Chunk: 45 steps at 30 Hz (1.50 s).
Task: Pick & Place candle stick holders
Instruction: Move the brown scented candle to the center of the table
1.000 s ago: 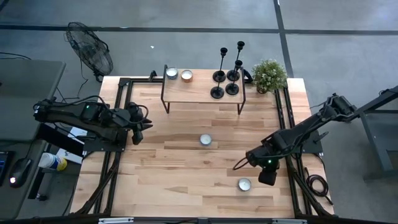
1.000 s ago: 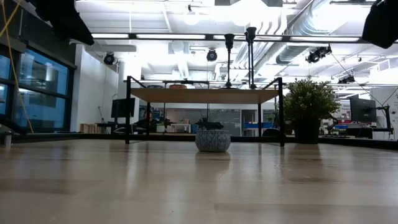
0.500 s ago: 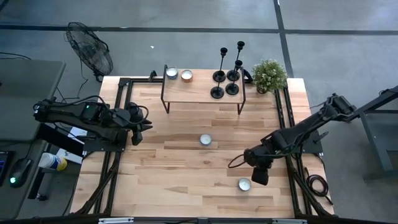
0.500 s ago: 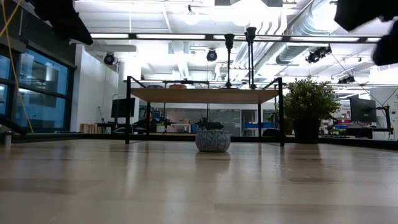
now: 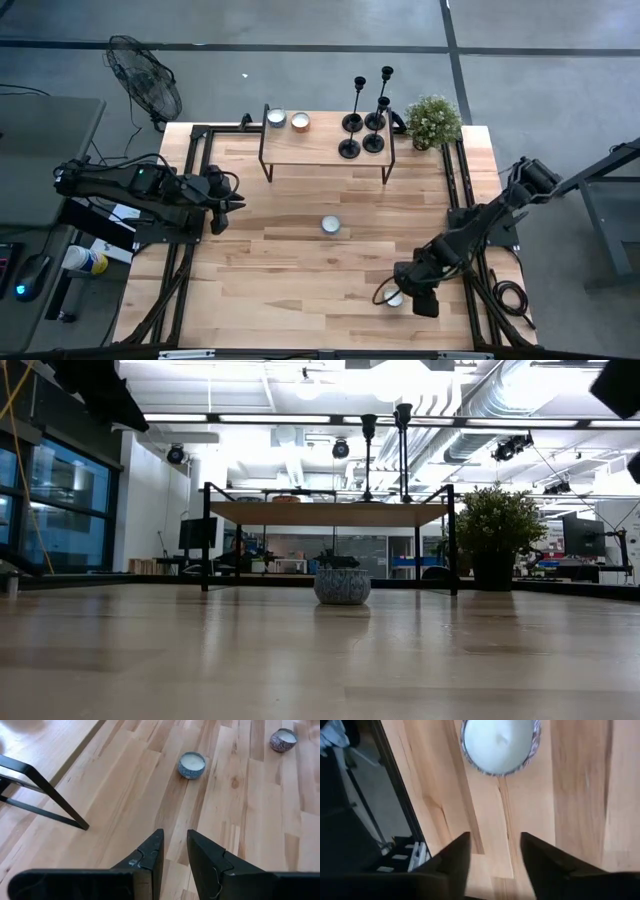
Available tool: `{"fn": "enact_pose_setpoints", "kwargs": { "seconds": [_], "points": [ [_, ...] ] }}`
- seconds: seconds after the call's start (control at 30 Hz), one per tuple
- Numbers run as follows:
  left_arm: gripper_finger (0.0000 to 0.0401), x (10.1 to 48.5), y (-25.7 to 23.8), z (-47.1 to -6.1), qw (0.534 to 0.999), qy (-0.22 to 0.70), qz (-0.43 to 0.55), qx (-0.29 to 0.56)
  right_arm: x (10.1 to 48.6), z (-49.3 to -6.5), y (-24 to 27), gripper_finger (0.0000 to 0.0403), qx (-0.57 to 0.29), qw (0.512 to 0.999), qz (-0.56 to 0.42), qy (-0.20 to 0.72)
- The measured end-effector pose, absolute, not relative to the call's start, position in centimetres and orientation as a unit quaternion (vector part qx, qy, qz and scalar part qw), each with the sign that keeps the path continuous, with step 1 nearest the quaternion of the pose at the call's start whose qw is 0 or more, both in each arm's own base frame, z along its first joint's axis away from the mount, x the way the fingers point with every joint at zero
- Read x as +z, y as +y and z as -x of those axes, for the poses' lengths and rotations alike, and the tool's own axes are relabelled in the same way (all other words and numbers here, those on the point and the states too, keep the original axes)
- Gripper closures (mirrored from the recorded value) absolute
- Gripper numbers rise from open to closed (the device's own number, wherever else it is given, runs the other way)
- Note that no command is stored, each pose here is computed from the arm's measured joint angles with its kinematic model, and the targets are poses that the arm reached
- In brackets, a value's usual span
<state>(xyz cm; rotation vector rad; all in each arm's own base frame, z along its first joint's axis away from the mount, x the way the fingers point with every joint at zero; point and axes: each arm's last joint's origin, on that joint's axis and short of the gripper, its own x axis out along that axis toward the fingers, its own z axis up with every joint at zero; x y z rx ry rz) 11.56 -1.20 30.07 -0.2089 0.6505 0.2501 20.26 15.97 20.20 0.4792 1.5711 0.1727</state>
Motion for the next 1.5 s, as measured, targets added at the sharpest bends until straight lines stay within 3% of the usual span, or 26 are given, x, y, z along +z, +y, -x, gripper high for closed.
{"fn": "enact_pose_setpoints", "kwargs": {
  "seconds": [0.23, 0.37, 0.73, 1.1, 1.5],
  "points": [
    [0.0320, 30.1, -1.2, -11.6, 0.935, 0.318, 0.101, 0.122, 18.8, -21.1, 17.3, 0.0121, 0.092, 0.701, -0.185, 0.683],
    [0.0320, 30.1, -1.2, -11.6, 0.935, 0.318, 0.101, 0.122, 17.1, -21.5, 17.7, 0.0092, 0.078, 0.692, -0.172, 0.697],
    [0.0320, 30.1, -1.3, -11.6, 0.934, 0.322, 0.110, 0.108, 14.4, -22.4, 18.3, 0.0088, 0.056, 0.693, -0.147, 0.704],
    [0.0320, 30.0, -1.3, -11.6, 0.934, 0.322, 0.110, 0.109, 14.6, -23.9, 17.9, 0.0088, 0.061, 0.763, -0.097, 0.636],
    [0.0320, 30.0, -1.3, -11.6, 0.934, 0.322, 0.109, 0.110, 14.7, -24.3, 17.7, 0.0088, 0.089, 0.787, -0.038, 0.610]
  ]
}}
